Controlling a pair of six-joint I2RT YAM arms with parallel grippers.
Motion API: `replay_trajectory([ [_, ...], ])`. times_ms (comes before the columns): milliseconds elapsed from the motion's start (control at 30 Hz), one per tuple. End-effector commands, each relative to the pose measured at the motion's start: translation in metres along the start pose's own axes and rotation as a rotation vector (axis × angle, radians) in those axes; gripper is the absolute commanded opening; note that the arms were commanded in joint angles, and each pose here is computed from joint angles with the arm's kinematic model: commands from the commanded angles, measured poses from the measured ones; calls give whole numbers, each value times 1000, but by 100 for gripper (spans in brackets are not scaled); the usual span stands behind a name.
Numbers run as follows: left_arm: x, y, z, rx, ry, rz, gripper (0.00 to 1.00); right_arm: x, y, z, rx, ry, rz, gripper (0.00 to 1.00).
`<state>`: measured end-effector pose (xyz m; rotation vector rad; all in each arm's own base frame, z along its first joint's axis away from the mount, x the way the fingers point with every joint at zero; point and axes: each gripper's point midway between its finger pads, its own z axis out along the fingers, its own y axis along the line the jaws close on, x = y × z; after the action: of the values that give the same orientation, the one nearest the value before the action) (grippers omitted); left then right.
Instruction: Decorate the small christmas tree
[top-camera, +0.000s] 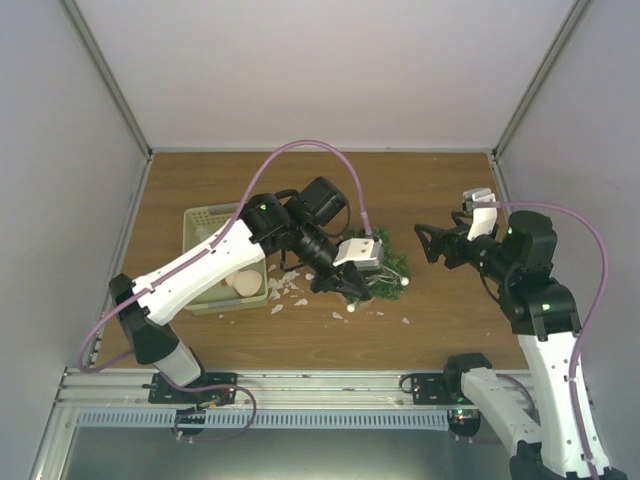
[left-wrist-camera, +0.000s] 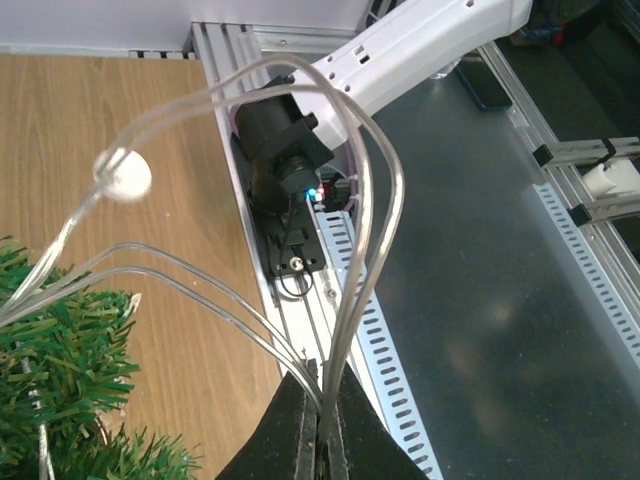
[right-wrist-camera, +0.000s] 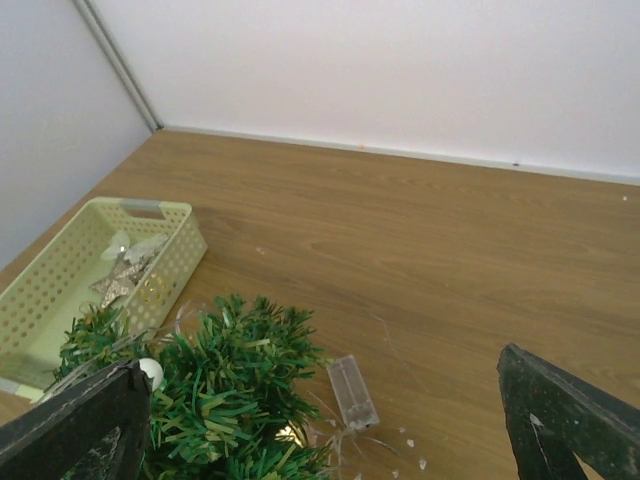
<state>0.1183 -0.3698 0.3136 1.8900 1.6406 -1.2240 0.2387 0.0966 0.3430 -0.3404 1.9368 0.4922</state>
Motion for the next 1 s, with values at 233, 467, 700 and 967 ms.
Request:
replay_trajectory([
  [233, 6, -7, 41, 103, 44, -8, 0, -12, -6, -2, 43, -31, 18, 95],
  [467, 22, -13, 56, 97, 110, 3, 0, -8, -8, 4, 37, -23, 20, 96],
  [700, 34, -8, 61, 59, 155, 6, 6, -10, -6, 6, 26, -24, 21, 97],
  [967, 59, 8, 74, 21, 230, -26, 27, -8, -7, 7, 28, -13, 15, 98],
])
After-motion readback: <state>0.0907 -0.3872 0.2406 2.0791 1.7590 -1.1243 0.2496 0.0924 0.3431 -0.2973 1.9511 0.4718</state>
